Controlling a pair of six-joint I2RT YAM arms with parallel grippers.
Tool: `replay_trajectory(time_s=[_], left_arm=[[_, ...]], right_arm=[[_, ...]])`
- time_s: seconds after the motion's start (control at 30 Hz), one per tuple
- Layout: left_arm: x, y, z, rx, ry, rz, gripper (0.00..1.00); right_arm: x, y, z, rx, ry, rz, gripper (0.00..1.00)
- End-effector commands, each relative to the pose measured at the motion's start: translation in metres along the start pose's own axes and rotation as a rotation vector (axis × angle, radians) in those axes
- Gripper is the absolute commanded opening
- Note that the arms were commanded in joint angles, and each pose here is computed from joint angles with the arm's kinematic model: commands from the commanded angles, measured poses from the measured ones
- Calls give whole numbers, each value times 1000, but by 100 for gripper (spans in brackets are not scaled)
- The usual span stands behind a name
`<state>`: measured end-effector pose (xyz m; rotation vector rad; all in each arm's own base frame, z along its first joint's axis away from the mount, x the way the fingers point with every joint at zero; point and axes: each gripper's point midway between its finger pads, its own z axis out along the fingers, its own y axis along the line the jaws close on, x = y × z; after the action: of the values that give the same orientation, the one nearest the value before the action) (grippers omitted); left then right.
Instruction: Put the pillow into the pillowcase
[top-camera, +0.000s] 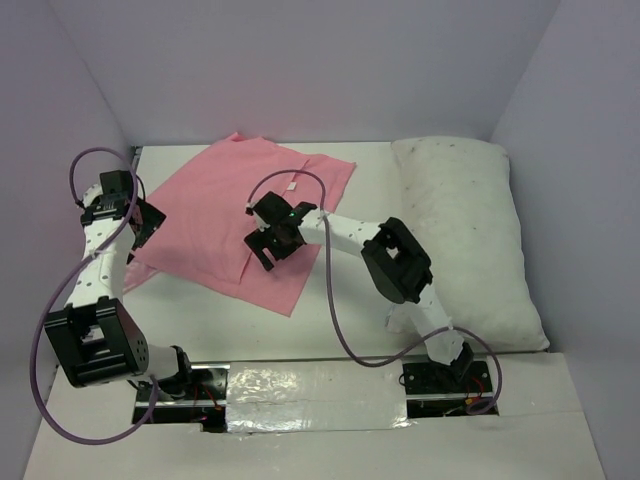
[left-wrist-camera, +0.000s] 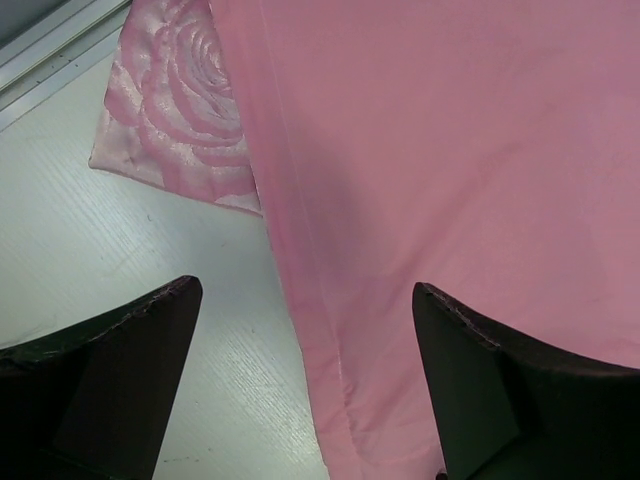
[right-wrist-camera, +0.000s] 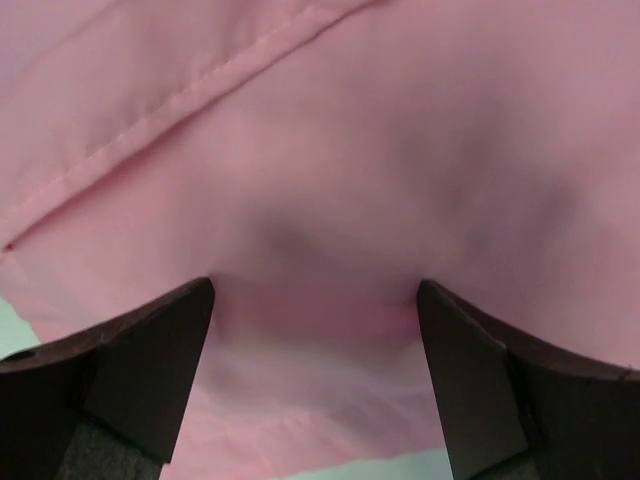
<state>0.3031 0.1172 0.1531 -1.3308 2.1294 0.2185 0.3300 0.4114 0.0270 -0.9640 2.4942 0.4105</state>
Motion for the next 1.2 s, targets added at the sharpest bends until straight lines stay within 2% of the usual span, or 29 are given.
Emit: replay_trajectory(time_s=[0.0,0.07,0.1,0.17,0.2,0.3,0.33,0.37,0.47,0.5,0.57,0.6,0.67,0.77,0.87,1.1,1.17], left_arm=[[7,1,4,0,31,1,99],[8,2,6,-10,39,2,99],[10,4,6,-20,45,4,99],[12,9,7,-40,47,-1,99],[13,12,7,-49,48,-5,99],[19,24,7,-79,53,-22,99],[25,31,9,-95,65,-27,99],[26,35,8,-99,63,-35,99],[39,59,9,-151,87,-75,99],[41,66,10,-171,89,-102,99],[46,83,15,-195,109,-152,99],[52,91,19,-207,126,-162,99],[51,100,27,-215,152,-244,99],[45,103,43,-215,166,-313,99],[33,104,59,-261,134,-348,99],[23,109,83,-352,106,-410,99],[10,111,83,-374,60,-419,99]], right_arm=[[40,-12,-15,63,67,64,89],[60,-29,-23,109,99,136,86],[90,-47,-24,143,154,224,85],[99,-66,-46,162,131,321,82],[121,-92,-53,204,160,414,81],[123,-137,-86,267,112,532,78],[110,-143,-100,272,60,522,78],[99,-145,-107,271,28,492,78],[43,-112,-123,184,-86,217,81],[17,-78,-129,139,-133,35,82],[-2,-45,-123,100,-163,-148,84],[-15,-14,-123,44,-193,-274,85],[-27,21,-107,-61,-202,-389,85],[-30,61,-93,-166,-209,-512,85],[-6,75,-69,-230,-131,-575,86],[59,57,-46,-242,7,-650,88],[72,54,-44,-242,31,-643,89]])
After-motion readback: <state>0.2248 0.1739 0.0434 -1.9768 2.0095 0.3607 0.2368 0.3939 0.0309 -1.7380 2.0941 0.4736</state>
